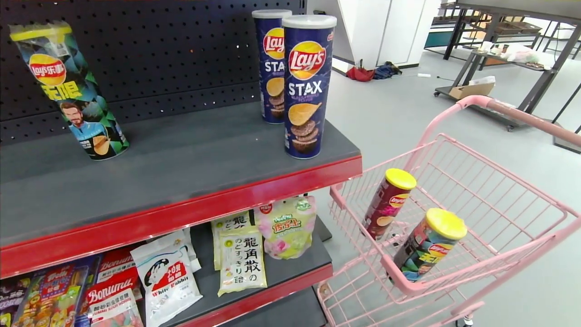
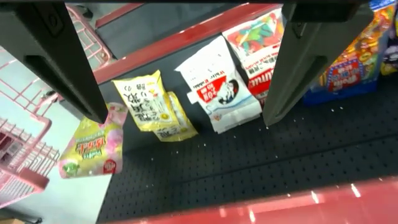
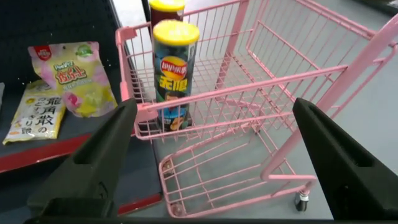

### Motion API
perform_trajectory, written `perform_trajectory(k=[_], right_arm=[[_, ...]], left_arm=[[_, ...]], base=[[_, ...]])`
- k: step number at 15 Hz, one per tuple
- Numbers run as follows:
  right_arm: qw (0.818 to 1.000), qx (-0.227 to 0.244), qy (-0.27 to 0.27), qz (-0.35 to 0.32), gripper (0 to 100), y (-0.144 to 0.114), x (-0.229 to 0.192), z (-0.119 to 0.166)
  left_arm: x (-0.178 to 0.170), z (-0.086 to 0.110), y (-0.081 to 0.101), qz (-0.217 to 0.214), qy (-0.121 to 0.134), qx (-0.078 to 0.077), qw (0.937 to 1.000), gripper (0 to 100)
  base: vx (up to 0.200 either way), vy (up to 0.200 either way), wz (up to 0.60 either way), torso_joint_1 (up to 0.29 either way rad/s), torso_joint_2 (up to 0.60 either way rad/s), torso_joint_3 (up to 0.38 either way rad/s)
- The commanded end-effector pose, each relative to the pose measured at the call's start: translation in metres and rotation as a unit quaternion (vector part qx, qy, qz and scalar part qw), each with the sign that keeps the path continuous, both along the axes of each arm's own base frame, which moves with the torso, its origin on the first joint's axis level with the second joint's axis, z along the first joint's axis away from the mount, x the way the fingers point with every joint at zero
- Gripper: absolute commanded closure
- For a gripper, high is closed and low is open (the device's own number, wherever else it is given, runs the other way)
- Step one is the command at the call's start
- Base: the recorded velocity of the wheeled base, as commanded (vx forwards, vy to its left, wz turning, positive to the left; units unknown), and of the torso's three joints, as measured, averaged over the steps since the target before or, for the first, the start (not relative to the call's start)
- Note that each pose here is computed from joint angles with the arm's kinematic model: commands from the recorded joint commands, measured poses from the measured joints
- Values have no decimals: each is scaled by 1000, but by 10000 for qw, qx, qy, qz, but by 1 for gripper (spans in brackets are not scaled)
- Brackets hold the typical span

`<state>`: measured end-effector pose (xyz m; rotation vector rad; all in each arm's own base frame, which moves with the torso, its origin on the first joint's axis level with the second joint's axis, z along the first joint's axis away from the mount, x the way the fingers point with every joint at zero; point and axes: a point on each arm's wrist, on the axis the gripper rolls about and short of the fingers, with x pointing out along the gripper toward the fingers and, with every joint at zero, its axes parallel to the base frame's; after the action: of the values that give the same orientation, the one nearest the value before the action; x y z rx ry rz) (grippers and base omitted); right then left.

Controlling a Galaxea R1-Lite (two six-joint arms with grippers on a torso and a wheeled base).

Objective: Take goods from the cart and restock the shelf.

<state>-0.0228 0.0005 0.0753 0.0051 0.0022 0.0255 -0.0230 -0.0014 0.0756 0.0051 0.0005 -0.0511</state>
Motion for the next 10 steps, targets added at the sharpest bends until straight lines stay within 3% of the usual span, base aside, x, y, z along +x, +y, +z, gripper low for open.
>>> perform_trajectory(k=[1,3,7,8,9,10], right_arm=[[10000,-3,-3,3,0,0,0,0],[10000,5,-3,3,0,0,0,0],[10000,-33,42,3,0,0,1,0],[9999,-56,-5,156,0,0,0,17],[9991,139,197,345,0,1,16,82],[9964,661,384,376,0,2,47,132]], left_arm=[[0,0,0,2,4,5,10000,0],[0,0,0,2,4,5,10000,0],[0,0,0,2,4,5,10000,0],[0,0,0,2,4,13,10000,0],[0,0,0,2,4,13,10000,0],[0,0,0,2,4,13,10000,0]], base=[[0,0,0,-149,530,364],[0,0,0,-117,417,300],[0,0,0,-26,88,64],[0,0,0,0,0,0],[0,0,0,0,0,0],[0,0,0,0,0,0]])
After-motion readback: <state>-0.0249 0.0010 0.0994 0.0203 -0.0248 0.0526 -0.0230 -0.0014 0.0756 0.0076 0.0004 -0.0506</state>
